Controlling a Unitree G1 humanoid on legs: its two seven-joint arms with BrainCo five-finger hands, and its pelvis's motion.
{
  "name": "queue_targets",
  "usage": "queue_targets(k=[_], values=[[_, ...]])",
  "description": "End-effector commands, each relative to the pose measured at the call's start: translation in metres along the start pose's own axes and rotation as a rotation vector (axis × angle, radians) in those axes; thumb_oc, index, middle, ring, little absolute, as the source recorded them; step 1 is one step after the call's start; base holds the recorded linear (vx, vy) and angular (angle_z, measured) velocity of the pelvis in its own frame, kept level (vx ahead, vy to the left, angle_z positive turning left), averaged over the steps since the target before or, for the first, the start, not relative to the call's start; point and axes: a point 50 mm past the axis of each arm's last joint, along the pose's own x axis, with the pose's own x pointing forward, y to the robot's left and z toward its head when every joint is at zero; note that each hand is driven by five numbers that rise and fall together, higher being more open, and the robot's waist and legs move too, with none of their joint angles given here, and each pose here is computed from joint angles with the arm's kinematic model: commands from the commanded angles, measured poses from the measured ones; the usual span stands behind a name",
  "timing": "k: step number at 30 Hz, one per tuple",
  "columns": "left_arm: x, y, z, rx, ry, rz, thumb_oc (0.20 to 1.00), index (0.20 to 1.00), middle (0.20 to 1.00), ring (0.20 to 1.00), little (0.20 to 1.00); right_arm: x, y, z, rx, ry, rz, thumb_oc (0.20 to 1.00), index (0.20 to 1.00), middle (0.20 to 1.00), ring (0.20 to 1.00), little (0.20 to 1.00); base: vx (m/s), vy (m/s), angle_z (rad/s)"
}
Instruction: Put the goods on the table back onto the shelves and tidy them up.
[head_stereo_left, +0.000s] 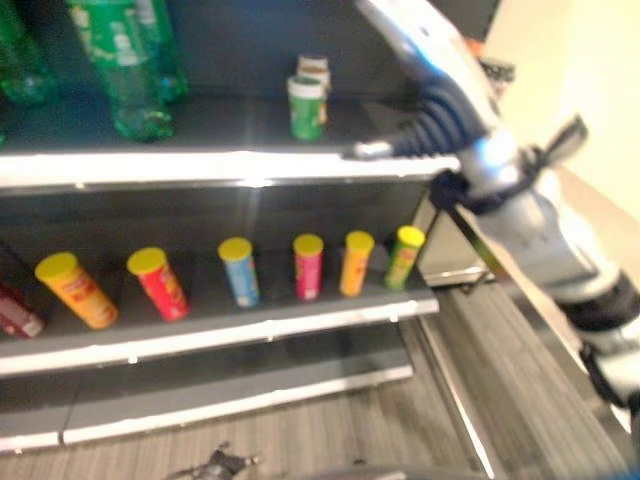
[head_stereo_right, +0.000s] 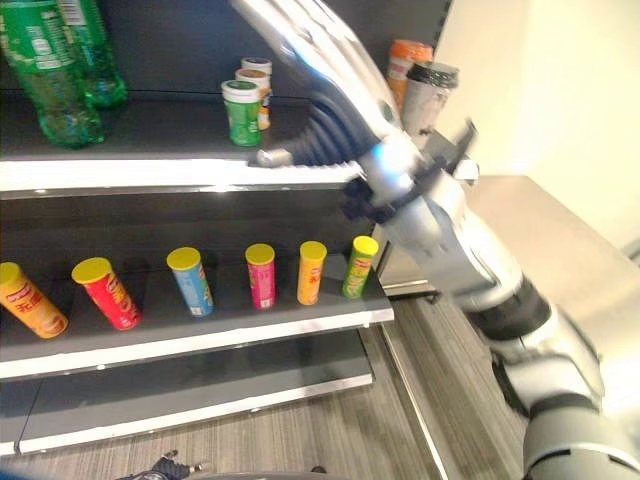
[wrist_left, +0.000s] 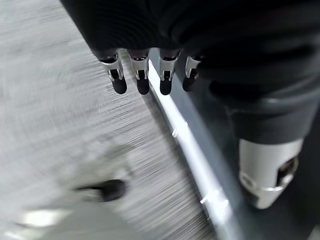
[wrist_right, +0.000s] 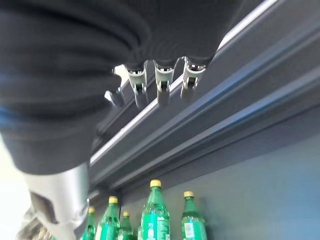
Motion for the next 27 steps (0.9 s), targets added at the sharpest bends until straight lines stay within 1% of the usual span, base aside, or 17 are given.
queue_targets(k=[1,2,3,6,7,10,12,14,15,16,17,18,20,21,23,26,27], values=[[0.005,0.014,0.017,-0.091,-0.025,0.066,1.000,1.000,1.000,1.000,1.000,-0.016,-0.014,-0.002,0.033,0.027,-0.007,1.000,1.000,1.000,1.000,1.000,-0.02,0.002,-0.04],[0.002,0.025,0.002,-0.183,-0.033,0.096,1.000,1.000,1.000,1.000,1.000,-0.059,-0.020,-0.010,0.026,0.175,0.022,1.000,1.000,1.000,1.000,1.000,-0.04,-0.002,-0.02],[-0.002,0.027,-0.017,-0.179,-0.001,0.091,1.000,1.000,1.000,1.000,1.000,-0.076,-0.018,-0.012,0.081,0.249,0.037,1.000,1.000,1.000,1.000,1.000,-0.05,-0.012,0.08],[-0.005,0.045,-0.035,-0.196,0.034,0.145,1.000,1.000,1.000,1.000,1.000,-0.106,-0.016,-0.001,0.151,0.325,0.070,1.000,1.000,1.000,1.000,1.000,-0.01,-0.014,-0.01],[-0.006,0.061,-0.041,-0.215,0.039,0.193,1.000,1.000,1.000,1.000,1.000,-0.120,-0.010,0.005,0.223,0.370,0.122,1.000,1.000,1.000,1.000,1.000,0.01,-0.017,-0.05],[-0.008,0.082,-0.042,-0.231,0.006,0.239,1.000,1.000,1.000,1.000,1.000,-0.137,0.000,0.006,0.270,0.435,0.220,1.000,1.000,1.000,1.000,1.000,0.00,0.000,0.00],[-0.010,0.097,-0.033,-0.243,-0.059,0.272,1.000,1.000,1.000,1.000,1.000,-0.152,0.016,0.001,0.334,0.519,0.305,1.000,1.000,1.000,1.000,1.000,0.00,0.000,0.00],[-0.014,0.111,-0.023,-0.234,-0.138,0.297,1.000,1.000,1.000,1.000,1.000,-0.185,0.048,-0.017,0.452,0.716,0.392,1.000,1.000,1.000,1.000,1.000,-0.03,0.004,0.01],[-0.017,0.119,-0.017,-0.232,-0.178,0.314,1.000,1.000,1.000,1.000,1.000,-0.198,0.060,-0.024,0.478,0.798,0.416,1.000,1.000,1.000,1.000,1.000,0.00,0.000,0.00],[-0.026,0.133,-0.005,-0.248,-0.277,0.354,1.000,1.000,1.000,1.000,1.000,-0.235,0.083,-0.037,0.460,0.988,0.495,1.000,1.000,1.000,1.000,1.000,-0.01,0.011,0.04],[-0.026,0.134,-0.006,-0.250,-0.275,0.357,1.000,1.000,1.000,1.000,1.000,-0.234,0.085,-0.037,0.462,0.985,0.496,1.000,1.000,1.000,1.000,1.000,0.00,0.008,0.05],[-0.034,0.144,0.001,-0.246,-0.337,0.391,1.000,1.000,1.000,1.000,1.000,-0.251,0.091,-0.044,0.379,1.065,0.556,1.000,1.000,1.000,1.000,1.000,0.02,0.002,0.06],[-0.051,0.164,0.011,-0.186,-0.420,0.464,1.000,1.000,1.000,1.000,1.000,-0.276,0.113,-0.045,0.430,1.206,0.563,1.000,1.000,1.000,1.000,1.000,0.02,-0.005,0.01],[-0.057,0.173,0.013,-0.180,-0.450,0.497,1.000,1.000,1.000,1.000,1.000,-0.296,0.121,-0.046,0.442,1.315,0.557,1.000,1.000,1.000,1.000,1.000,0.03,-0.014,0.05],[-0.072,0.188,0.021,-0.188,-0.515,0.554,1.000,1.000,1.000,1.000,1.000,-0.321,0.132,-0.048,0.425,1.457,0.566,1.000,1.000,1.000,1.000,1.000,0.04,-0.011,0.14],[-0.097,0.213,0.034,-0.141,-0.605,0.671,1.000,1.000,1.000,1.000,1.000,-0.350,0.142,-0.048,0.279,1.576,0.693,1.000,1.000,1.000,1.000,1.000,0.04,-0.010,0.20],[-0.104,0.216,0.038,-0.133,-0.633,0.692,1.000,1.000,1.000,1.000,1.000,-0.358,0.145,-0.049,0.254,1.618,0.710,1.000,1.000,1.000,1.000,1.000,0.02,-0.004,0.16]])
